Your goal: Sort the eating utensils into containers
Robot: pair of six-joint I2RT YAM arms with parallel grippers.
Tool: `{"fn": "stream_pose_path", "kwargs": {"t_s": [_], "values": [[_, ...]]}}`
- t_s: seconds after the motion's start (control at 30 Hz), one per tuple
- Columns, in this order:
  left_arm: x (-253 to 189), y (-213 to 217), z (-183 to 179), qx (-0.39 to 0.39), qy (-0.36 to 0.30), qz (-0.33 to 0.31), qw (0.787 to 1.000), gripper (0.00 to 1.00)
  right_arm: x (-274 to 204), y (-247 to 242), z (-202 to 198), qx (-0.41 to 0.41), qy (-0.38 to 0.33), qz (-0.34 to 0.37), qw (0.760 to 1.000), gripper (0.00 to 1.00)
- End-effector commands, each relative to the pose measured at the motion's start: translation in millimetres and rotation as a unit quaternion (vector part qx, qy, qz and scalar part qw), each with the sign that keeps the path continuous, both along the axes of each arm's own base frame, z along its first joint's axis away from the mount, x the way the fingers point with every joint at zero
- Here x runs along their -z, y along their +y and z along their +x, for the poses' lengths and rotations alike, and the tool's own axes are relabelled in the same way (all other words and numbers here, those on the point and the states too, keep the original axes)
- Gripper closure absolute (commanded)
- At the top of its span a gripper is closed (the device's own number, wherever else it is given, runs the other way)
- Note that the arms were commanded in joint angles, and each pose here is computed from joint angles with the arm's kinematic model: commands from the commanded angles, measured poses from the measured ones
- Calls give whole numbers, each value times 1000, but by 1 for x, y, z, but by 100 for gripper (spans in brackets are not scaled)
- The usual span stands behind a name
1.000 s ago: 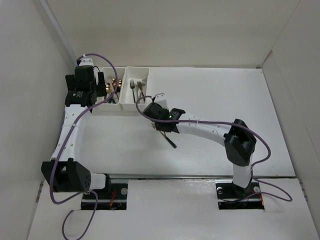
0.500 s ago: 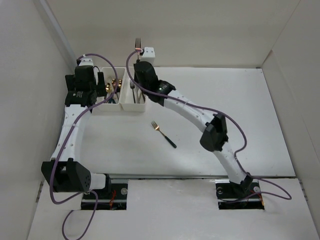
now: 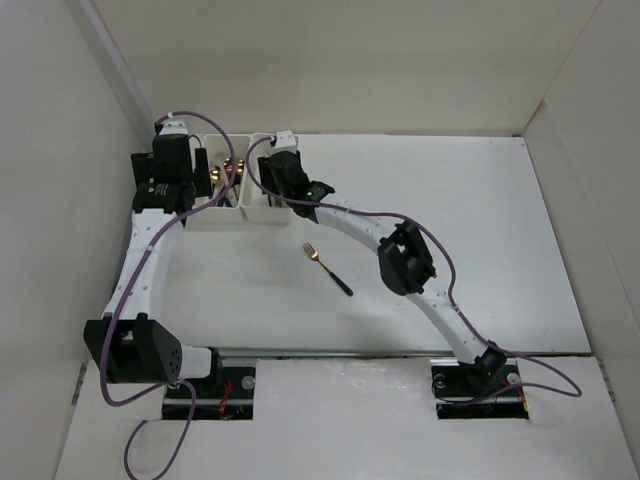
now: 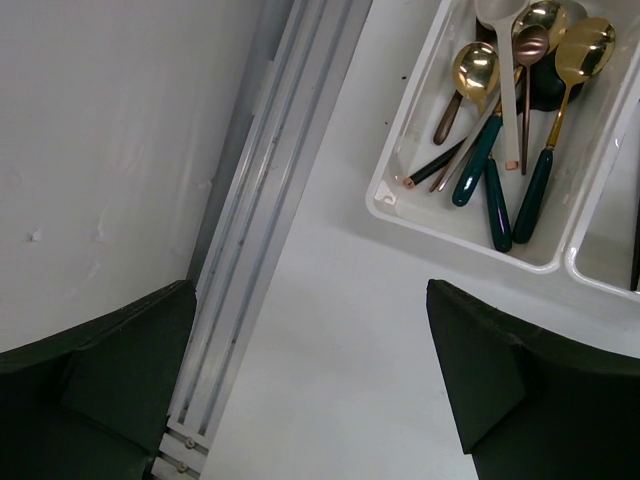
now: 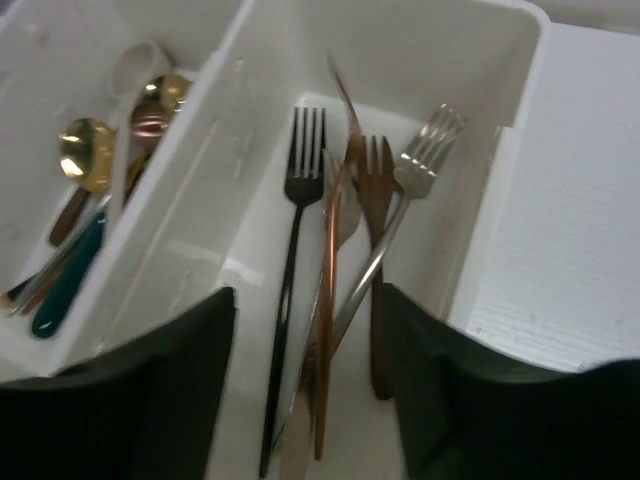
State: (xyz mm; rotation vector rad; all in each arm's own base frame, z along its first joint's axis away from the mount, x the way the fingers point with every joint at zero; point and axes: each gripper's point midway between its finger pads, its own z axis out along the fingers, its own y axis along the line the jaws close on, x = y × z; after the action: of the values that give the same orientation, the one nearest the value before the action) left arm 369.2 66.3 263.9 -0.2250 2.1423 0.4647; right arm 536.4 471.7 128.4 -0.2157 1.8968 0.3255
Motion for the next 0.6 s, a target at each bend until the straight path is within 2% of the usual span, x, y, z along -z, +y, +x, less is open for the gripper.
{"fn": "stream_pose_path", "kwargs": {"t_s": [0.0, 0.03, 0.13, 0.17, 0.2, 0.23, 0.27, 0.3, 0.33, 0.37, 0.43, 0.47, 0.53, 0.57], "values": [[-15, 2, 7, -6, -24, 8, 1000, 0, -118, 10, -19, -43, -72, 62, 995, 30], [-18, 1, 8, -2, -28, 5, 1000, 0, -149, 4, -23, -44, -90, 71, 992, 24], [-13, 1, 8, -2, -19, 6, 1000, 0, -172, -2, -44, -57, -98, 60, 992, 13], [-17, 1, 9, -2, -24, 6, 1000, 0, -207, -15, -55, -58, -117, 68, 989, 10], [-17, 1, 9, -2, -24, 6, 1000, 0, -212, -16, -65, -78, -113, 69, 988, 4], [-17, 1, 9, -2, -24, 6, 1000, 0, -177, -23, -76, -94, -75, 26, 992, 2], [-20, 1, 9, -2, -24, 6, 1000, 0, -188, -34, -92, -112, -70, 13, 991, 2], [-20, 1, 9, -2, -24, 6, 1000, 0, -169, -40, -102, -124, -40, -10, 991, 0], [-17, 1, 10, -2, -20, 6, 1000, 0, -134, -50, -113, -132, 6, -47, 990, 0], [-17, 4, 9, -7, -20, 6, 1000, 0, -86, -74, -135, -134, 84, -114, 981, 0], [-13, 4, 11, -7, -15, 6, 1000, 0, -47, -105, -155, -107, 158, -170, 967, 0], [-13, 4, 11, -7, -15, 6, 1000, 0, 0, -131, -183, -100, 225, -225, 943, 0], [-9, 4, 13, -7, -9, 6, 1000, 0, 18, -151, -212, -100, 255, -238, 932, 0], [-12, 3, 14, -3, -14, 3, 1000, 0, 47, -167, -238, -110, 290, -254, 916, 0]]}}
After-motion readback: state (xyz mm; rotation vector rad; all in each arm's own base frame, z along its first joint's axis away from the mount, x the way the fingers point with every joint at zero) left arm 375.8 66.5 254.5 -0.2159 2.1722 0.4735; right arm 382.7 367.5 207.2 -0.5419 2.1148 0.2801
